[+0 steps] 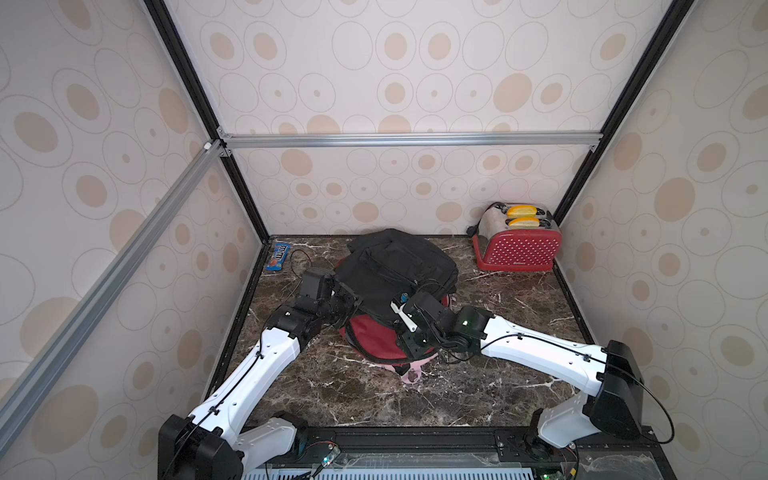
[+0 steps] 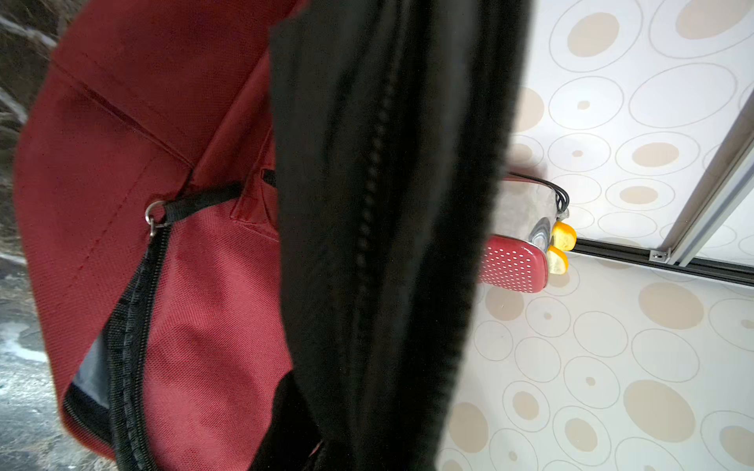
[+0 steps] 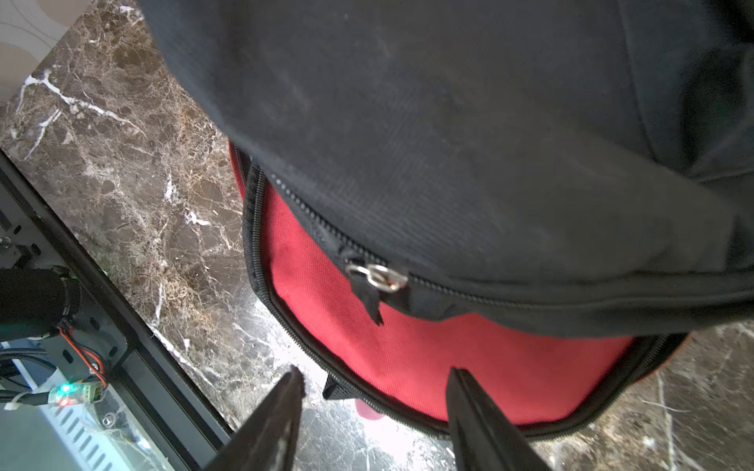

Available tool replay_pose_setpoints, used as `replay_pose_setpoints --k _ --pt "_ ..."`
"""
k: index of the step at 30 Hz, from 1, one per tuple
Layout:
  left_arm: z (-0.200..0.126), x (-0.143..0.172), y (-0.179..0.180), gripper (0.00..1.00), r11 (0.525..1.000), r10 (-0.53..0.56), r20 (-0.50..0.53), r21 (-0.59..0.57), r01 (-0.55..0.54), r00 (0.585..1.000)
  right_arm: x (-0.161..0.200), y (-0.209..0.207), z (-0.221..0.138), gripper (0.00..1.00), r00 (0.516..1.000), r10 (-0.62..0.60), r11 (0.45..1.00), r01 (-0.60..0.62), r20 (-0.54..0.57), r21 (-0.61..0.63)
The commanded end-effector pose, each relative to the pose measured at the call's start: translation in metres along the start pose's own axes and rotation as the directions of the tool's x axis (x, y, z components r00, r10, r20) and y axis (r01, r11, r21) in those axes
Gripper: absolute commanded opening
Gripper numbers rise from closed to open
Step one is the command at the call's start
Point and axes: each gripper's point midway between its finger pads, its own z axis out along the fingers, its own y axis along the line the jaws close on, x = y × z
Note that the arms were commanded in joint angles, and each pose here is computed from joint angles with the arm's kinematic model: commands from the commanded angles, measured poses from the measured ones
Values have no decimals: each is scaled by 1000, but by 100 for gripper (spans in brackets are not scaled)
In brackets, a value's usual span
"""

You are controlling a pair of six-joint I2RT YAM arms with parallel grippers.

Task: Zip up the backpack
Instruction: Zip the zipper on the backpack.

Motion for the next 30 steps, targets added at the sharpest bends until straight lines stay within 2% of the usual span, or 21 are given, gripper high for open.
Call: replay_pose_setpoints --k 1,7,16,22,30 --pt "-18 -10 -41 0 993 -7 47 116 2 999 -7 9 5 60 1000 1 1000 -1 12 -21" --pt "-20 -5 -42 0 993 -9 40 121 4 999 -12 9 16 57 1000 1 1000 -1 15 -9" --pt "-23 1 -41 0 992 -10 31 124 6 999 -24 -8 15 54 998 7 995 -13 61 99" --pt "-23 2 -38 0 993 -4 33 116 0 999 -33 -14 -1 54 995 22 992 -34 99 124" --pt "-22 -2 -40 0 993 -1 51 120 -5 999 -23 -27 -39 60 990 57 986 -76 129 151"
